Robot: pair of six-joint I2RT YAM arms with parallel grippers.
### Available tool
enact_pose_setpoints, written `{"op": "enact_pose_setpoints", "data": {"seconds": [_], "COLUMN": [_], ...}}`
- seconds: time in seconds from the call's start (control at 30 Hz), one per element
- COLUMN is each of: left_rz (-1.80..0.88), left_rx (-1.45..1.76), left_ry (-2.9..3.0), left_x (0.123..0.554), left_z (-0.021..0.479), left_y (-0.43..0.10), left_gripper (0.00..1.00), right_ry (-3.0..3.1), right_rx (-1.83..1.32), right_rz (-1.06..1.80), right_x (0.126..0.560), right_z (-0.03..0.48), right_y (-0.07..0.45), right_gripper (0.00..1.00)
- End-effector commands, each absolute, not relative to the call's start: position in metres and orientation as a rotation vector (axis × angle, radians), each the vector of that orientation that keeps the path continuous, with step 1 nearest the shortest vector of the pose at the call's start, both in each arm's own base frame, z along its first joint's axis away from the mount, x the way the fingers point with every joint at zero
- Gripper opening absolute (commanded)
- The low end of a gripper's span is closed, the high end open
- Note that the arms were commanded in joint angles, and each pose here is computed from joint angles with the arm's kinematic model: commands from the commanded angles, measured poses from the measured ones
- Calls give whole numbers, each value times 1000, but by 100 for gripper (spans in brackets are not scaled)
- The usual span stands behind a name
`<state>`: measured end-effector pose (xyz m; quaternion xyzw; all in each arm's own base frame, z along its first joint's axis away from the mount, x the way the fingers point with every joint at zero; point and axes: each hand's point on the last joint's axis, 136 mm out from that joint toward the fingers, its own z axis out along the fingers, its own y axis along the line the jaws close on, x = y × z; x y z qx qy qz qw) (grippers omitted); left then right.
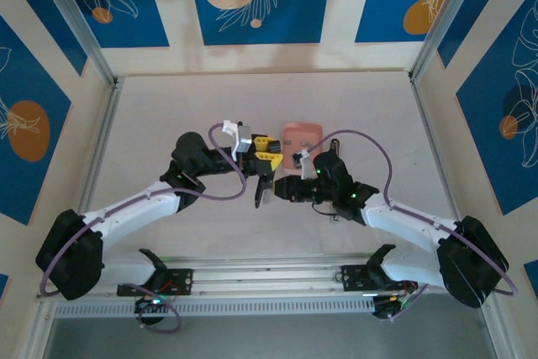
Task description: Load the staples into the stapler
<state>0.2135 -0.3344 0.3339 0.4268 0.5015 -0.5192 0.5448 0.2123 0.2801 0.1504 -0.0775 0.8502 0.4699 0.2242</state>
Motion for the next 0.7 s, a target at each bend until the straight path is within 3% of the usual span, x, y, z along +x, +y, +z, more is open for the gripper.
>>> {"op": "enact_pose_setpoints", "data": {"seconds": [0.0,0.43,0.67], "left_rz": [-1162,-985,-1031], "left_rx": [977,959,1014], "left_ry": [1048,1193,1177], "left_x": [205,222,221], "left_z": [377,345,338], "left_y": [-325,-314,-325], "left_gripper": [4,3,2], "right_ry": [2269,2051,1670], "right_rx": [-280,-562,-1027], "right_rz": [1243,974,857], "right_x": [215,222,195], "right_z": [162,192,218], "right_y": [276,252,256], "right_gripper": [32,48,57]}}
